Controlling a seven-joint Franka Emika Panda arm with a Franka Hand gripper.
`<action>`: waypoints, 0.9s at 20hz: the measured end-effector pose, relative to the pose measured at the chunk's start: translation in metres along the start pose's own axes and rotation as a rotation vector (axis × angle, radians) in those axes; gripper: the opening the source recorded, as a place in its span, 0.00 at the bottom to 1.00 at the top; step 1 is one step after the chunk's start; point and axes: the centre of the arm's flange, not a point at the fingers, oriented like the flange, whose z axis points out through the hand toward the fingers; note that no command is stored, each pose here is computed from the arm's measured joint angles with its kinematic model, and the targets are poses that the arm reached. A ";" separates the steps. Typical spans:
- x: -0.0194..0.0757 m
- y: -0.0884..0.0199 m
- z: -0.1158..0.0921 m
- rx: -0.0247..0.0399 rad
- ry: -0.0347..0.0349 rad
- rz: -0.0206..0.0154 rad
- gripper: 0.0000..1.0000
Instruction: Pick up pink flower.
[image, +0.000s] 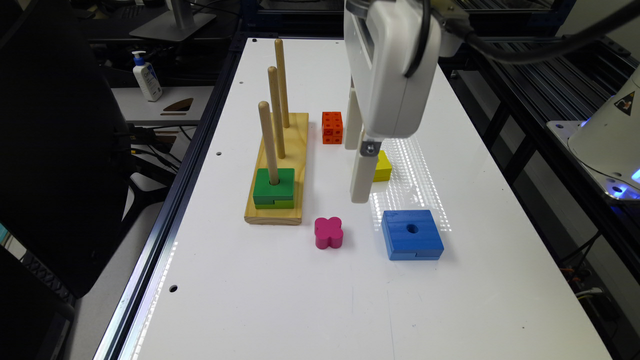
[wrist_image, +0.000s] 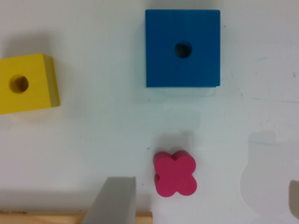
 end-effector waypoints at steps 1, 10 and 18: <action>0.0004 0.000 0.004 -0.0009 -0.0024 0.0004 1.00; 0.0028 -0.002 0.015 -0.0017 -0.0106 0.0027 1.00; 0.0052 -0.002 0.041 -0.0059 -0.0235 0.0050 1.00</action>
